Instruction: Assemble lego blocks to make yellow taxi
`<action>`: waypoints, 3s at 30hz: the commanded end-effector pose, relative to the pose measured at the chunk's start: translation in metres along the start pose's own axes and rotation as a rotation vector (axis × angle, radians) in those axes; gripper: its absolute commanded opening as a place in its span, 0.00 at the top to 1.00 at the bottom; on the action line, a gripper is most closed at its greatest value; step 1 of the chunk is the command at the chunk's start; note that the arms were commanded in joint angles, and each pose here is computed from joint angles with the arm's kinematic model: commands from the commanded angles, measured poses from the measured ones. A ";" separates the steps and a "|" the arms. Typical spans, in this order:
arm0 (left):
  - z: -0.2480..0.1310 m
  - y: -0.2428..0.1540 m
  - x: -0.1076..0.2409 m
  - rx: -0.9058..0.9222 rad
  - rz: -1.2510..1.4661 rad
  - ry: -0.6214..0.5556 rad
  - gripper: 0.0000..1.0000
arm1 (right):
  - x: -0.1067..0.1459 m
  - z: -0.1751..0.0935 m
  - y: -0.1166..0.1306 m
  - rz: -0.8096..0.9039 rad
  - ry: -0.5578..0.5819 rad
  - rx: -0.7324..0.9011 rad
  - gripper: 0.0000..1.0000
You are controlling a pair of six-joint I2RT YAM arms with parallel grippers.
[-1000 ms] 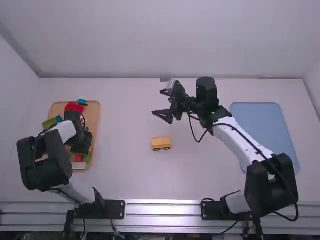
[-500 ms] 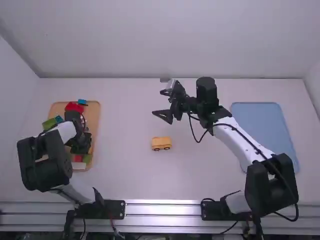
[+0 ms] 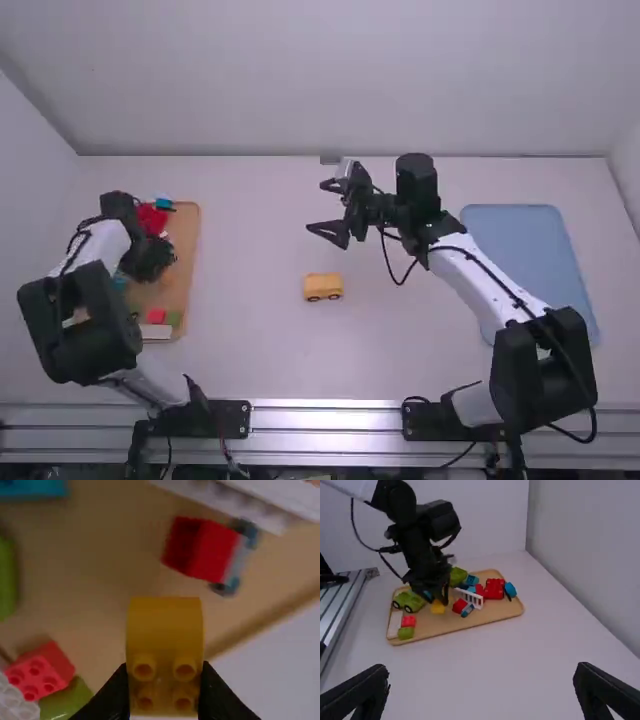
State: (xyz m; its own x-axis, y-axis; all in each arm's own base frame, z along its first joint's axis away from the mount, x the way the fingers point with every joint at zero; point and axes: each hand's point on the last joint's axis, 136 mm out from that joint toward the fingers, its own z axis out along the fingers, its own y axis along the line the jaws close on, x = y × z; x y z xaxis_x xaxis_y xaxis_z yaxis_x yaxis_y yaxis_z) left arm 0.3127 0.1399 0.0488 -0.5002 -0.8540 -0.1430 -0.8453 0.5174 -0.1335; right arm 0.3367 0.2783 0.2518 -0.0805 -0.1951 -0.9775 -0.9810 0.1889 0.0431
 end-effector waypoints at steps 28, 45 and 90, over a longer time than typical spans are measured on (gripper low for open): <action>-0.033 -0.116 0.206 0.505 2.241 0.161 0.82 | -0.009 -0.038 -0.035 -0.011 -0.039 0.067 0.01; 0.013 -0.106 0.233 0.492 2.448 0.070 0.73 | -0.008 -0.038 -0.035 -0.010 -0.038 0.066 0.01; -0.026 -0.107 0.229 1.057 2.191 -0.304 0.01 | 0.006 -0.043 -0.067 0.017 0.033 0.262 0.01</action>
State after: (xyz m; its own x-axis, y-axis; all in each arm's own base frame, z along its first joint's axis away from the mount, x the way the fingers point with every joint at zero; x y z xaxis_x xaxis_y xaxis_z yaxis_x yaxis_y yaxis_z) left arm 0.2946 -0.1019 0.0525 -0.0336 0.7167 -0.6965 0.9688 0.1947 0.1536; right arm 0.3852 0.2249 0.2456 -0.1101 -0.2149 -0.9704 -0.9147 0.4038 0.0143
